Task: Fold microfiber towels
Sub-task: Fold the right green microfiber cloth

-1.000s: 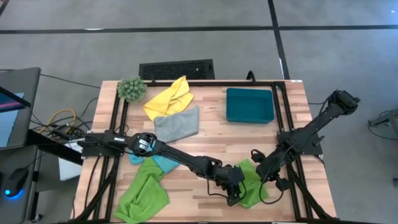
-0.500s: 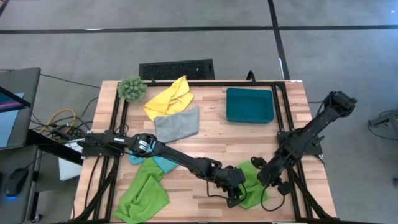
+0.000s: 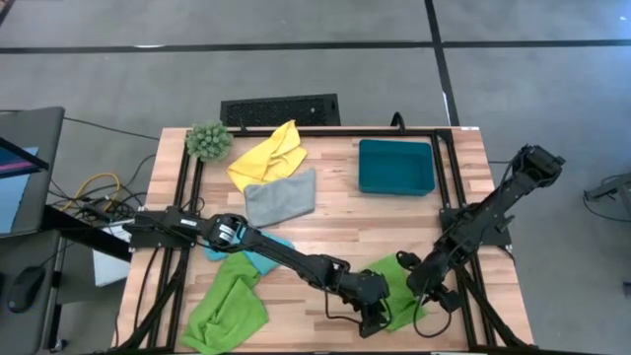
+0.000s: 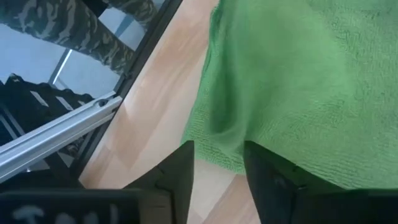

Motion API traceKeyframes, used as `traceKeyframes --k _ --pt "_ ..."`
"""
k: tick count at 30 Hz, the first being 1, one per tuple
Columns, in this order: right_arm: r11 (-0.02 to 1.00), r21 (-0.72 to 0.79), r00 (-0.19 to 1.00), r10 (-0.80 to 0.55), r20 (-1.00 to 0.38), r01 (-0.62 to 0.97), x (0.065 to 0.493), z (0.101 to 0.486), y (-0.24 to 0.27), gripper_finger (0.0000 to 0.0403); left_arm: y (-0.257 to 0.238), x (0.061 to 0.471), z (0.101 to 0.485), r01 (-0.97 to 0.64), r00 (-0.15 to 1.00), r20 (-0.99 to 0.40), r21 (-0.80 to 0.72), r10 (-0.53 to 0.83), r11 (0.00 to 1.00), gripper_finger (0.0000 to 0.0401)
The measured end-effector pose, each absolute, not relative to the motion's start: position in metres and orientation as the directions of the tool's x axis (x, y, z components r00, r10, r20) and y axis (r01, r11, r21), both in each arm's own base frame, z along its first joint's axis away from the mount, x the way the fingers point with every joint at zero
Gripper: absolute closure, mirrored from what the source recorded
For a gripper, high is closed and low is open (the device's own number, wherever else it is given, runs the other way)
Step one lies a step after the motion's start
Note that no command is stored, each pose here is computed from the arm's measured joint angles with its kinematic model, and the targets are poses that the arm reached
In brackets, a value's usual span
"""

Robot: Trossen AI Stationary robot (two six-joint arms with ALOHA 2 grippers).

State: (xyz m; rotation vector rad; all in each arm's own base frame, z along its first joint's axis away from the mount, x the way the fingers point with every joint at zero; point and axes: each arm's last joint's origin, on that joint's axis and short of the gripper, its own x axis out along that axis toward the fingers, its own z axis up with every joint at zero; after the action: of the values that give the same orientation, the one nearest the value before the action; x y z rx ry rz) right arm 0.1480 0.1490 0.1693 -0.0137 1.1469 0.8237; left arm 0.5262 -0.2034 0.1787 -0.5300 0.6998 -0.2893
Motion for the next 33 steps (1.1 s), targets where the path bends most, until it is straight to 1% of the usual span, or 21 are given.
traceKeyframes --k 6,10,12,16,20,23,26,29,33 --pt "0.707 0.39 0.175 0.584 -0.793 -0.589 0.146 0.175 0.147 0.0223 -0.203 0.526 0.179 0.103 0.733 -0.534 -0.526 -0.422 0.844 0.0233" --pt "0.724 0.354 0.235 0.575 -0.784 -0.592 0.146 0.181 0.145 0.0225 -0.202 0.527 0.178 0.132 0.737 -0.537 -0.48 -0.41 0.867 0.0236" --pt "0.742 0.327 0.273 0.56 -0.782 -0.584 0.147 0.183 0.144 0.0228 -0.198 0.527 0.177 0.119 0.735 -0.551 -0.47 -0.396 0.875 0.0236" --pt "0.756 0.33 0.315 0.568 -0.761 -0.566 0.156 0.182 0.143 0.0234 -0.187 0.526 0.175 0.057 0.703 -0.608 -0.47 -0.369 0.881 0.0236" --pt "0.756 0.321 0.361 0.581 -0.729 -0.57 0.168 0.18 0.143 0.024 -0.182 0.521 0.178 0.006 0.672 -0.664 -0.437 -0.327 0.899 0.0237" --pt "0.758 0.305 0.366 0.573 -0.733 -0.576 0.175 0.174 0.144 0.0244 -0.181 0.515 0.177 -0.037 0.647 -0.712 -0.386 -0.272 0.922 0.0237" --pt "0.761 0.302 0.346 0.56 -0.753 -0.574 0.179 0.165 0.147 0.0246 -0.18 0.506 0.18 -0.082 0.597 -0.77 -0.339 -0.226 0.937 0.0237" --pt "0.762 0.301 0.323 0.548 -0.771 -0.574 0.182 0.153 0.152 0.0248 -0.181 0.498 0.184 -0.096 0.548 -0.809 -0.313 -0.212 0.945 0.0237" --pt "0.762 0.306 0.312 0.546 -0.777 -0.57 0.188 0.141 0.156 0.0248 -0.184 0.491 0.189 -0.098 0.517 -0.831 -0.296 -0.205 0.95 0.0237"
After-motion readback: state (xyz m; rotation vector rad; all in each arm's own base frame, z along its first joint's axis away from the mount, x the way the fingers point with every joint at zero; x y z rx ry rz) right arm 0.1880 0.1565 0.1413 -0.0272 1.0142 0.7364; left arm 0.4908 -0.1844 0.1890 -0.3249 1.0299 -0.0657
